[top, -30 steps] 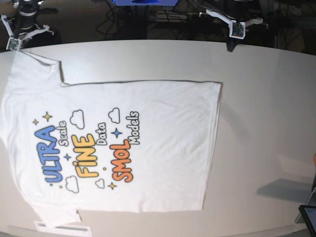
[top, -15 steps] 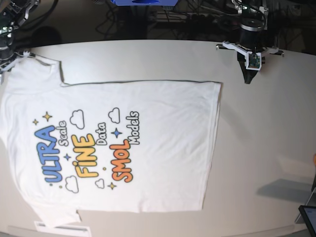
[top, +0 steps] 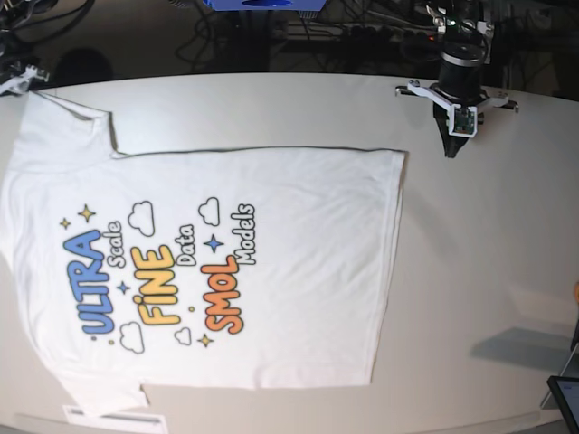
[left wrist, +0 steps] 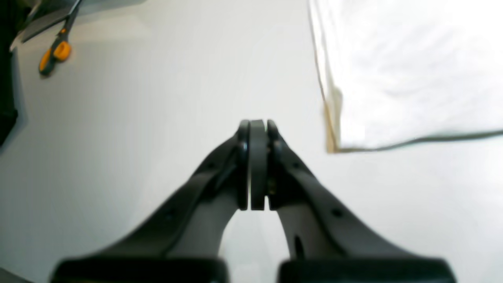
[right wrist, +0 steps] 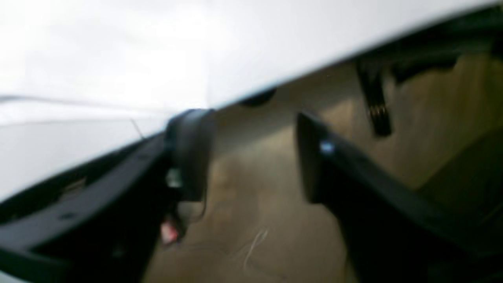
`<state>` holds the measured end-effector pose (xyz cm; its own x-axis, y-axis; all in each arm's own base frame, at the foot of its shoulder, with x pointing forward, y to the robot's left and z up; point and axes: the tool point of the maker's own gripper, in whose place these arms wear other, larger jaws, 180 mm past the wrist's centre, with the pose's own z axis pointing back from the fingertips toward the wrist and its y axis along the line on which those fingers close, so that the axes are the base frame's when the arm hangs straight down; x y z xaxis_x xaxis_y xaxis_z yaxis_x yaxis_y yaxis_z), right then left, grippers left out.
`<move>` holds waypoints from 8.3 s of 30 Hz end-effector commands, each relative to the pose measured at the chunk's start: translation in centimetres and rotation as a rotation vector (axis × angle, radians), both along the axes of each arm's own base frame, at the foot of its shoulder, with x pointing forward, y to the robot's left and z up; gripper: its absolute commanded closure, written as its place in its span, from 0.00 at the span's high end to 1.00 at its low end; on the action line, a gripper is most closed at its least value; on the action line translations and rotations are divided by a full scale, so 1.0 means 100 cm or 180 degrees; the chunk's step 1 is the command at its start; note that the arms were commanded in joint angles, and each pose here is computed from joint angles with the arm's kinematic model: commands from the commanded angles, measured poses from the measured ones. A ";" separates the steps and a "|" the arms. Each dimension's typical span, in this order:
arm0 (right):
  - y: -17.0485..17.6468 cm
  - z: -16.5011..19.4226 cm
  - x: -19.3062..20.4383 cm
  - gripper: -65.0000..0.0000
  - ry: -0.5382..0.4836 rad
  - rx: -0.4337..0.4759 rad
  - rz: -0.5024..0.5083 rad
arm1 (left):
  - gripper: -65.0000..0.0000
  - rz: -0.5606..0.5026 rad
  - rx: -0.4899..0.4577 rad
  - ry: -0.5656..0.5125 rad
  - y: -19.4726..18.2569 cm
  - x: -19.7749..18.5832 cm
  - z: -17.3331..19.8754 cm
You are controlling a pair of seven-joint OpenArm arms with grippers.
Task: Fold the T-shirt properly
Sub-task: 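Move both grippers down toward the shirt's shoulder corners, then grasp the shirt's shoulder edges with both grippers, then pull the grasped shirt edges with both grippers to straighten the shirt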
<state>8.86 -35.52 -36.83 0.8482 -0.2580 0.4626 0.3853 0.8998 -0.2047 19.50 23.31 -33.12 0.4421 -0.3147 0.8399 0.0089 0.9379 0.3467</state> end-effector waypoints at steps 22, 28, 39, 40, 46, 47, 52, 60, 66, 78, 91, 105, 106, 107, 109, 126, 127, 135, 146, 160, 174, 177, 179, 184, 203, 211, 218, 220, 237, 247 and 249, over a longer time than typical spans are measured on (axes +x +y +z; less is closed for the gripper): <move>-0.001 -0.008 0.028 0.76 -0.0876 0.1151 0.0084 | 0.01 0.0176 0.0145 -0.0032 0.028 -0.005 0.001; -0.001 -0.014 0.032 0.76 -0.1047 0.1425 0.0049 | 0.01 0.0132 0.0159 -0.0035 0.027 -0.003 0.001; 0.015 -0.018 0.044 0.76 -0.1064 0.1554 0.0199 | 0.01 0.0132 0.0159 -0.0035 0.027 -0.003 0.001; 0.017 -0.019 0.046 0.76 -0.1053 0.1568 0.0224 | 0.01 0.0132 0.0159 -0.0035 0.027 -0.003 0.001; 0.024 -0.024 0.053 0.75 -0.1051 0.1665 0.0255 | 0.01 0.0147 0.0171 -0.0037 0.029 -0.003 0.002; 0.025 -0.028 0.054 0.75 -0.1045 0.1710 0.0234 | 0.01 0.0147 0.0171 -0.0037 0.029 -0.003 0.002; 0.031 -0.047 0.047 0.75 -0.0970 0.1928 0.0104 | 0.01 0.0147 0.0171 -0.0037 0.029 -0.003 0.002; 0.030 -0.047 0.048 0.38 -0.0973 0.1930 0.0108 | 0.01 0.0147 0.0171 -0.0037 0.029 -0.003 0.002; 0.030 -0.047 0.048 0.00 -0.0971 0.1934 0.0105 | 0.01 0.0151 0.0174 -0.0038 0.030 -0.003 0.002; 0.031 -0.048 0.048 0.00 -0.0972 0.1943 0.0101 | 0.39 0.0427 -0.0654 -0.0194 0.029 0.011 -0.005; 0.034 -0.049 0.049 0.00 -0.0955 0.1955 0.0125 | 0.56 -0.0057 -0.2110 0.0192 -0.032 0.017 -0.015; 0.051 -0.053 0.057 0.00 -0.0844 0.2036 0.0336 | 0.56 0.0470 -0.2461 0.0597 -0.032 -0.004 -0.085; 0.051 -0.053 0.057 0.00 -0.0844 0.2036 0.0336 | 0.56 0.0458 -0.2466 0.0575 -0.032 -0.001 -0.084; 0.051 -0.053 0.057 0.00 -0.0844 0.2036 0.0336 | 0.56 0.0452 -0.2474 0.0563 -0.033 0.001 -0.083; 0.051 -0.053 0.057 0.00 -0.0844 0.2036 0.0336 | 0.56 0.0431 -0.2488 0.0554 -0.036 0.004 -0.083; 0.050 -0.054 0.056 0.00 -0.0842 0.2038 0.0323 | 0.56 0.0460 -0.2805 0.0775 -0.065 0.032 -0.101; 0.050 -0.054 0.056 0.00 -0.0842 0.2038 0.0323 | 0.56 0.0460 -0.2805 0.0775 -0.065 0.032 -0.101; 0.052 -0.054 0.057 0.00 -0.0836 0.2044 0.0336 | 0.10 0.0486 -0.2773 0.0797 -0.060 0.028 -0.103; 0.050 -0.051 0.055 0.00 -0.0810 0.1995 0.0369 | 0.00 0.0336 -0.2686 0.0649 -0.063 0.025 -0.075; 0.037 0.025 0.077 0.00 -0.1024 0.1122 0.0946 | 0.00 0.0248 -0.2353 0.0271 -0.036 0.022 -0.018; 0.029 0.061 0.120 0.00 -0.1126 0.0816 0.1375 | 0.00 0.0427 -0.2417 0.0505 -0.033 0.024 -0.012; 0.038 0.066 0.137 0.00 -0.1181 0.0824 0.1527 | 0.00 0.0404 -0.2465 0.0465 -0.036 0.030 -0.008; 0.044 0.069 0.147 0.00 -0.1229 0.0840 0.1596 | 0.00 0.0362 -0.2587 0.0391 -0.040 0.036 -0.003; 0.057 0.079 0.169 0.00 -0.1320 0.0837 0.1797 | 0.00 0.0597 -0.3005 0.0189 -0.034 0.053 0.009; 0.063 0.077 0.233 0.00 -0.1355 0.1183 0.2012 | 0.00 0.0960 -0.3422 -0.0026 -0.019 0.102 0.009; 0.063 0.066 0.246 0.00 -0.1361 0.1325 0.2029 | 0.00 0.1178 -0.3533 -0.0176 0.003 0.110 0.006; 0.074 0.056 0.262 0.00 -0.1351 0.1503 0.2067 | 0.00 0.1359 -0.3643 -0.0161 0.016 0.114 -0.008; 0.073 0.055 0.265 0.00 -0.1358 0.1543 0.2036 | 0.00 0.1361 -0.3695 -0.0154 0.014 0.119 -0.010; 0.063 0.051 0.270 0.00 -0.1218 0.1367 0.1990 | 0.00 0.1298 -0.4050 -0.0247 -0.002 0.162 -0.005; 0.059 0.052 0.273 0.00 -0.1200 0.1297 0.1981 | 0.00 0.1289 -0.4227 -0.0241 -0.007 0.188 -0.006; 0.059 0.049 0.273 0.00 -0.1184 0.1330 0.1959 | 0.00 0.1313 -0.4256 -0.0205 -0.008 0.189 -0.010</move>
<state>35.20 -28.74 -33.70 0.7431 -0.0149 0.6690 -0.2178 0.9399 0.2628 37.47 22.11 -35.81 0.2829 0.8723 0.3988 -0.3671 0.4826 -0.7952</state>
